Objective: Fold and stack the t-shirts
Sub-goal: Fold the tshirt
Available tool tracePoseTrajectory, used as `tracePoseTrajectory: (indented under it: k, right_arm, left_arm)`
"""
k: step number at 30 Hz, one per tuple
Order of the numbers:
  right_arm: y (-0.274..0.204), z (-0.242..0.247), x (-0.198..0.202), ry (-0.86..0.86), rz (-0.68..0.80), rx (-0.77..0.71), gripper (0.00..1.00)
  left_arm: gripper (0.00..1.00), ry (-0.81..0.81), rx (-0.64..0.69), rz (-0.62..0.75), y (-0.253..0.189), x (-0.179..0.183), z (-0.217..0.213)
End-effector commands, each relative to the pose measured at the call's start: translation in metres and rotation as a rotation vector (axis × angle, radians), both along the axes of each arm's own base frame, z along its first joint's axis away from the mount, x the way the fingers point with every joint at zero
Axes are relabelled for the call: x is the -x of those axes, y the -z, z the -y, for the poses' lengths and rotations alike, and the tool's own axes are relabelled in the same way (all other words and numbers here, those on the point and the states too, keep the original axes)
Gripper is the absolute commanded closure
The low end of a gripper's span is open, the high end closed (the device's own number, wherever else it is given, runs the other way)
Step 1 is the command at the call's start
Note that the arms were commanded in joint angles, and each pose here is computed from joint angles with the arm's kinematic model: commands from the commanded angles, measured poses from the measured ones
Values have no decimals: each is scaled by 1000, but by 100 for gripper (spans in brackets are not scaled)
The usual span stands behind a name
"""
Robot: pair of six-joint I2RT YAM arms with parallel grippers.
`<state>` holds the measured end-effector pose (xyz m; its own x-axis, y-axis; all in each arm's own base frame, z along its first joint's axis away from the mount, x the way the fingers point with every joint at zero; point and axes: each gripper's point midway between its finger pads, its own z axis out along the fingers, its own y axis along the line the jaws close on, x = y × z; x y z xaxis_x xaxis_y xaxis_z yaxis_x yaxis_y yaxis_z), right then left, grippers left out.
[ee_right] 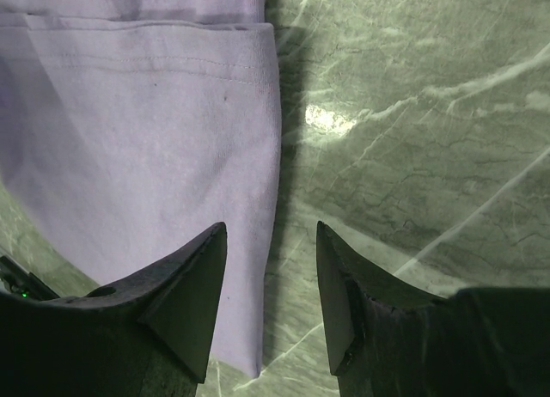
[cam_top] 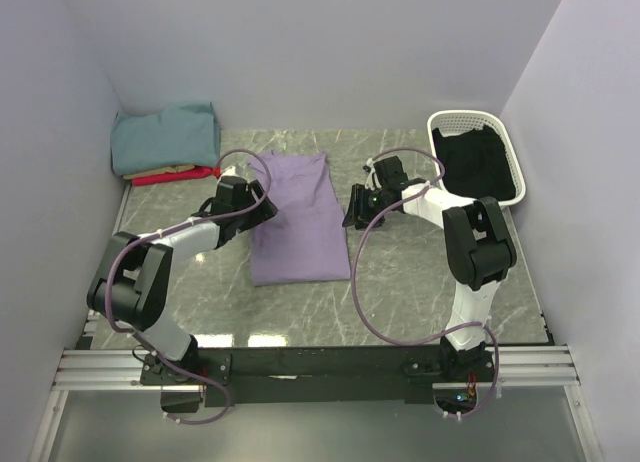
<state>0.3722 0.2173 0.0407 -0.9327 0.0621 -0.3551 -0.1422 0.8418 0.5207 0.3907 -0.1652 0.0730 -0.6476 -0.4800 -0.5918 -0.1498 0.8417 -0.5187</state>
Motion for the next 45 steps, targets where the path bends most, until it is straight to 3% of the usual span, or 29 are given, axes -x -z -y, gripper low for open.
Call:
tracePoseTrajectory:
  k: [1, 3, 13, 20, 22, 27, 29, 30, 45]
  right_arm:
    - [-1, 2, 3, -15, 11, 9, 47]
    - [-1, 2, 3, -14, 12, 9, 47]
    - [-1, 4, 3, -17, 12, 16, 46]
    - [0, 1, 1, -20, 9, 6, 46]
    - [1, 1, 2, -18, 6, 8, 46]
    - [0, 2, 3, -19, 6, 13, 46]
    - [0, 2, 3, -19, 6, 13, 46]
    - [1, 2, 4, -20, 6, 13, 46]
    - [9, 2, 6, -19, -15, 10, 46]
  left_arm:
    - [29, 33, 46, 33, -6, -5, 12]
    - [33, 37, 44, 23, -2, -5, 12]
    - [26, -25, -40, -54, 23, 0, -5]
    - [39, -50, -70, -40, 19, -1, -12]
    - [51, -49, -72, -33, 17, -1, -12]
    - [69, -49, -78, -43, 21, -2, -13]
    - [85, -51, -76, -47, 22, -2, -13]
    - [98, -55, -78, -54, 23, -1, -13]
    - [99, 211, 106, 130, -30, 4, 34]
